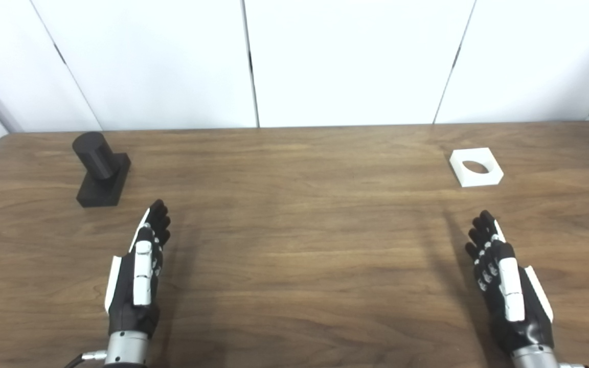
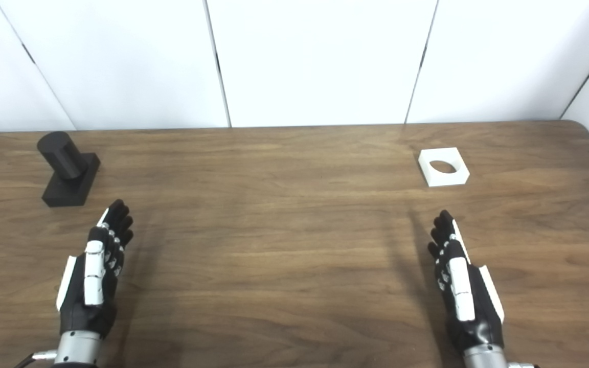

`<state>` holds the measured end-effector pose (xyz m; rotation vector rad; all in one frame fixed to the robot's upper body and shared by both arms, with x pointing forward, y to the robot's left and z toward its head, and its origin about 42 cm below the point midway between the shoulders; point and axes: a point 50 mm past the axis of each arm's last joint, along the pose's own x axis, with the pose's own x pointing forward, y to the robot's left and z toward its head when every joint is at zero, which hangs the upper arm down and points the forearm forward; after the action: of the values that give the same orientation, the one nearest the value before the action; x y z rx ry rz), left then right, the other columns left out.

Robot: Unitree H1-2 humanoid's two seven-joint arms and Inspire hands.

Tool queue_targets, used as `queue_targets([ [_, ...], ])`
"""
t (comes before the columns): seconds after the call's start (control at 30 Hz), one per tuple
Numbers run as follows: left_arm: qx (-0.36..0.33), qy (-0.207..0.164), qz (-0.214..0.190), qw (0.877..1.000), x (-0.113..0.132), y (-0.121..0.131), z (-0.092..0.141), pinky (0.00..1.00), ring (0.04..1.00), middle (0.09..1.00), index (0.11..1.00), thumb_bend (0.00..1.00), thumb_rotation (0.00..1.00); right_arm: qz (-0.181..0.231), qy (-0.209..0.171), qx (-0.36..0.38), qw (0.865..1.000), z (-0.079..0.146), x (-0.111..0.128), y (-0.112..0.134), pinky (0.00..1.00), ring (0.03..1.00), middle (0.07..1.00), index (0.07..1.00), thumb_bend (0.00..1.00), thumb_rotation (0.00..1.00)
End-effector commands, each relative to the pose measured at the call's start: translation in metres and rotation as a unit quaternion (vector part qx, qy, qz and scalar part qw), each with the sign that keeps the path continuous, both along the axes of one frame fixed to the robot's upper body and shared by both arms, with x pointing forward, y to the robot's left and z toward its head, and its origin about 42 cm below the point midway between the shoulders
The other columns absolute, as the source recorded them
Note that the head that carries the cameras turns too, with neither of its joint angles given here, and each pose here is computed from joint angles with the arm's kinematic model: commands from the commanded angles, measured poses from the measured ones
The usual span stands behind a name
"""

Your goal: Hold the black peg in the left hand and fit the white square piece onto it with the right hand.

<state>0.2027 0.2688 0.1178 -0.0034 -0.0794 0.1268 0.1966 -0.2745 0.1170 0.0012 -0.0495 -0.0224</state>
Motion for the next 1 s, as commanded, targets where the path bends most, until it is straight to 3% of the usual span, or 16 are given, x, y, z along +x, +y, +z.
queue_targets([
  [0.0, 0.012, 0.037, 0.016, 0.999, -0.044, 0.006, -0.021, 0.98, 0.971, 0.965, 0.949, 0.50, 1.00, 0.001, -0.040, 0.010, 0.999, 0.009, 0.012, 0.007, 1.00, 1.000, 1.000, 1.000, 0.52, 1.00],
  [0.5, 0.018, 0.034, 0.011, 0.999, -0.038, 0.006, -0.027, 0.98, 0.974, 0.971, 0.963, 0.52, 1.00, 0.006, -0.076, 0.015, 0.997, 0.038, 0.019, 0.015, 1.00, 1.000, 1.000, 1.000, 0.54, 1.00],
  [0.97, 0.018, 0.035, 0.007, 0.999, -0.038, 0.004, -0.027, 1.00, 0.982, 0.986, 0.982, 0.52, 1.00, 0.011, -0.062, 0.018, 0.998, 0.036, 0.024, 0.014, 1.00, 1.000, 1.000, 1.000, 0.49, 1.00],
])
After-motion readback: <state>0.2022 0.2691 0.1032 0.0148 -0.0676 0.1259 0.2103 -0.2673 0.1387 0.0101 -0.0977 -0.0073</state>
